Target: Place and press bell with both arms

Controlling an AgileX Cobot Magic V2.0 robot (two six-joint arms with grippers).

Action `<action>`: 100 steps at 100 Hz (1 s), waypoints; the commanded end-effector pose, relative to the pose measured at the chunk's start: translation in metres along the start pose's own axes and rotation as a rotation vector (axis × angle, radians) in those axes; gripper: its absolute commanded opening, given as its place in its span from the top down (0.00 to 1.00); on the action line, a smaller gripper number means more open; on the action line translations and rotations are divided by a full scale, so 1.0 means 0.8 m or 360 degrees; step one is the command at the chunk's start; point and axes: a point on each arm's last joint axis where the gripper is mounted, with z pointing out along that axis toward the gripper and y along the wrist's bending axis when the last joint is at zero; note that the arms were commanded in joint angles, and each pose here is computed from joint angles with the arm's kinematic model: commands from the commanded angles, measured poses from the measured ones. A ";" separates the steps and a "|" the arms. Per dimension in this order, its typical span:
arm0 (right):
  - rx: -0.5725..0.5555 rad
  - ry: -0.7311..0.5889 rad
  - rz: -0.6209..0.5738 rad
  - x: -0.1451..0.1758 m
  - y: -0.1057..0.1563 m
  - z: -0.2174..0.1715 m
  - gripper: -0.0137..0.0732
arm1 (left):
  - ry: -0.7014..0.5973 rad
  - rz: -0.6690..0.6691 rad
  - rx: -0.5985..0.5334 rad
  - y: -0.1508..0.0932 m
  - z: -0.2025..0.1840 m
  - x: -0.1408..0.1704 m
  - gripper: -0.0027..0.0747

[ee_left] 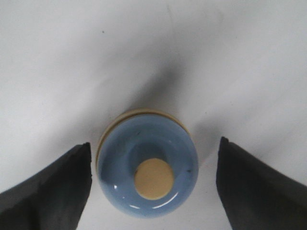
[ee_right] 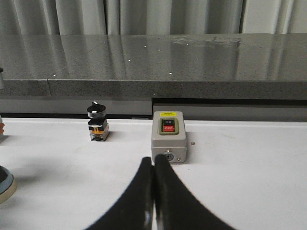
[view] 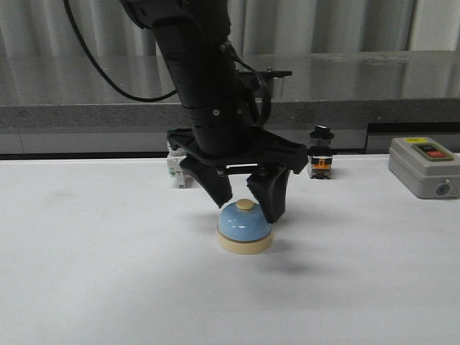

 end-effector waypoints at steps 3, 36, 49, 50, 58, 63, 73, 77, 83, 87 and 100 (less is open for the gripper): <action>-0.0001 -0.0194 -0.0025 -0.017 0.000 -0.003 0.91 | -0.0230 -0.0005 0.0038 -0.012 -0.056 -0.020 0.33; -0.0001 -0.0194 -0.0025 -0.017 0.000 -0.003 0.91 | -0.0445 0.0018 0.0016 -0.010 -0.127 -0.025 0.97; -0.0001 -0.0194 -0.0025 -0.017 0.000 -0.003 0.91 | -0.0469 -0.0034 -0.0005 0.006 -0.152 -0.021 0.99; -0.0001 -0.0194 -0.0025 -0.017 0.000 -0.003 0.91 | -0.0474 -0.0037 -0.0007 0.007 -0.153 -0.021 0.99; -0.0001 -0.0194 -0.0025 -0.017 0.000 -0.003 0.91 | -0.0498 -0.0082 -0.0030 0.023 -0.166 -0.017 0.99; -0.0001 -0.0194 -0.0025 -0.017 0.000 -0.003 0.91 | -0.0521 -0.0115 -0.0048 0.034 -0.176 -0.014 0.99; -0.0001 -0.0194 -0.0025 -0.017 0.000 -0.003 0.91 | -0.0531 -0.0196 -0.0094 0.062 -0.188 -0.003 0.99; -0.0001 -0.0194 -0.0025 -0.017 0.000 -0.003 0.91 | -0.0528 -0.0226 -0.0110 0.071 -0.191 0.003 0.99; -0.0001 -0.0194 -0.0025 -0.017 0.000 -0.003 0.91 | -0.0525 -0.0280 -0.0139 0.088 -0.197 0.012 0.99; -0.0001 -0.0194 -0.0025 -0.017 0.000 -0.003 0.91 | -0.0520 -0.0319 -0.0156 0.099 -0.201 0.020 0.99; -0.0001 -0.0194 -0.0025 -0.017 0.000 -0.003 0.91 | -0.0499 -0.0429 -0.0211 0.126 -0.211 0.051 0.99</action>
